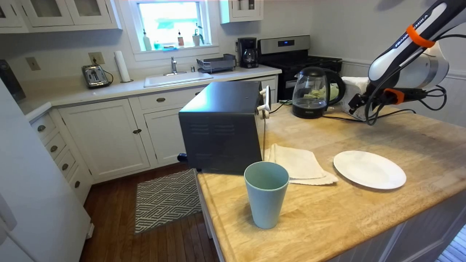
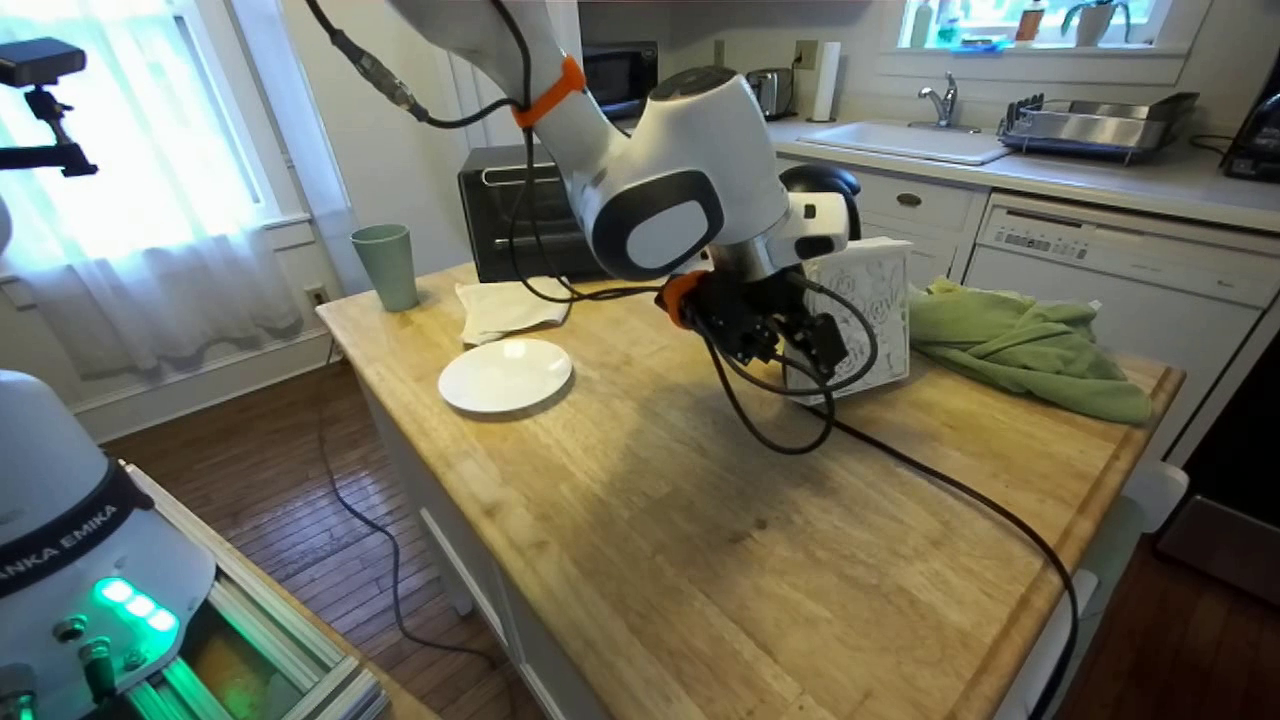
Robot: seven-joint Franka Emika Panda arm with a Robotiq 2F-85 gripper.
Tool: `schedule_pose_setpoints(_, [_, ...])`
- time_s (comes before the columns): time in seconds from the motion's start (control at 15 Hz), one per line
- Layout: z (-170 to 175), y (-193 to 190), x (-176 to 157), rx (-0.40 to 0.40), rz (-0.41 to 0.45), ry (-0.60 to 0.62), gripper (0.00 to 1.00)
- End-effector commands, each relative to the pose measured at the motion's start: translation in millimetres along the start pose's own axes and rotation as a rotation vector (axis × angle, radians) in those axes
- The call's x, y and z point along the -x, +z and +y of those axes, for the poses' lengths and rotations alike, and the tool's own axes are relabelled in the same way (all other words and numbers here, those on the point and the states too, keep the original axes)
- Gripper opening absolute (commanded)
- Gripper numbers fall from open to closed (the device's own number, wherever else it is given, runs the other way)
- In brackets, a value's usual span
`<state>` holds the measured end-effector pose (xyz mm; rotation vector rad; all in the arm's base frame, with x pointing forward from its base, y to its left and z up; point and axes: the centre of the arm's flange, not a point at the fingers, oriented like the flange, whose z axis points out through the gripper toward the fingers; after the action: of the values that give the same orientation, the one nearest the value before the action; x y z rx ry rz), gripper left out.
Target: Move the napkin holder to the bottom right of the stove
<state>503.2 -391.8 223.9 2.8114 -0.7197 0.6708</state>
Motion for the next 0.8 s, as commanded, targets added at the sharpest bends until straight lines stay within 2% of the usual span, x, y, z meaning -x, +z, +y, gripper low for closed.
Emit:
schedule_pose_setpoints(0.0, [18.6,5.2,6.0,-0.027,0.092,-0.018,1.0])
schedule_pose_setpoints(0.47, [49.2,13.5,15.0,-0.016,0.142,0.039,1.0])
schedule_pose_setpoints(0.53, [49.6,14.4,16.6,-0.029,0.16,0.047,0.75])
schedule_pose_setpoints(0.6, [48.9,15.3,17.4,-0.04,0.175,0.055,0.74])
schedule_pose_setpoints(0.73, [45.1,16.3,19.7,-0.069,0.169,0.075,0.59])
